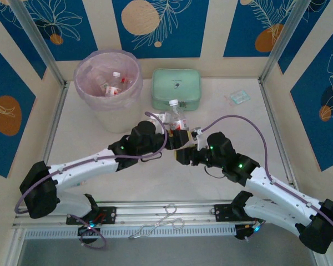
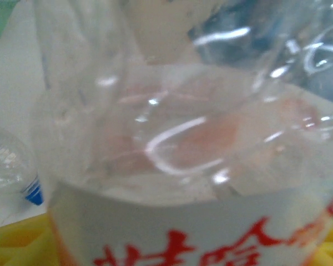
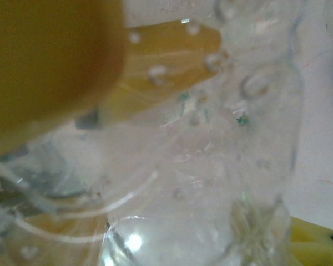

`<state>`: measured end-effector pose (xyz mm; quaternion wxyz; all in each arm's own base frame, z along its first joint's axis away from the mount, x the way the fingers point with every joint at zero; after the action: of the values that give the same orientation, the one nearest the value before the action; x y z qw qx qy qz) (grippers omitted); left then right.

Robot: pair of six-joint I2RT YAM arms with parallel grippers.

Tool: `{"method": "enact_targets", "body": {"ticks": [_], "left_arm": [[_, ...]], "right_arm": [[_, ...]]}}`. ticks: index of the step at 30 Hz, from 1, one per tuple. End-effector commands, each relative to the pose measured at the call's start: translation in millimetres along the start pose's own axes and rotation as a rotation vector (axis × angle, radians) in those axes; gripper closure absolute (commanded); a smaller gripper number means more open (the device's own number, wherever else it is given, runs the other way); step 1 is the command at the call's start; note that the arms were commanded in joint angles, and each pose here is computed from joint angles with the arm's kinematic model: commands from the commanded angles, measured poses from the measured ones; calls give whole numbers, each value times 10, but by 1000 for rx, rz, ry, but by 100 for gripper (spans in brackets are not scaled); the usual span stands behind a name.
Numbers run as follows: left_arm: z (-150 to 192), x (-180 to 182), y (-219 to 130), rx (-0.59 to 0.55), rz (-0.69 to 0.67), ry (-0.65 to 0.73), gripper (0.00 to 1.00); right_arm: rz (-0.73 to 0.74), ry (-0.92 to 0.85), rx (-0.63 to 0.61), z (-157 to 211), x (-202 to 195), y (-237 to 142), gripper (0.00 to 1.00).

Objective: Put the plastic bottles in the bin

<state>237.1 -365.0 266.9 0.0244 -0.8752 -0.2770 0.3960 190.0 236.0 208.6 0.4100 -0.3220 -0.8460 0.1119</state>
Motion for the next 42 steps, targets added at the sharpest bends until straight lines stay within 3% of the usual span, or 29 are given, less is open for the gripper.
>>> {"method": "enact_targets", "body": {"ticks": [1, 6, 11, 17, 27, 31, 36, 42], "left_arm": [[-198, -147, 3, -65, 26, 6, 35], [-191, -129, 24, -60, 16, 7, 40], [-215, -113, 24, -54, -1, 18, 40], [-256, -107, 26, -53, -4, 23, 41], [-386, 12, -78, -25, -71, 66, 44], [-542, 68, -198, 18, -135, 130, 44], [-961, 61, -407, 19, -179, 190, 46], [-1786, 117, -862, -58, -311, 321, 51]], "right_arm": [[-46, 3, -16, -35, 58, -6, 57], [-42, 11, -1, -1, 27, -3, 50], [-14, -24, 26, 13, 3, -48, 20], [67, -73, 88, 68, -72, -157, 0], [172, -54, 29, -193, -194, -586, 1], [236, -95, -37, -554, -255, -722, 1], [296, 78, -219, -1199, -442, -789, 1], [285, 129, -276, -1161, -595, -534, 1]]}}
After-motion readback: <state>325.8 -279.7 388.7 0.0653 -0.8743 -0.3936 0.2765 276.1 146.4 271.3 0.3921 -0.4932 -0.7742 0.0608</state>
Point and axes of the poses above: each hand's point on the last joint's axis, 136 mm out from that joint toward the fingers, its own y axis out along the fingers, its own x axis along the line the jaws close on, z = x × y, the point moved 1 cm from there along -y, back along the fingers, and after that the axes turned 5 degrees about y, right-handed, at the moved point
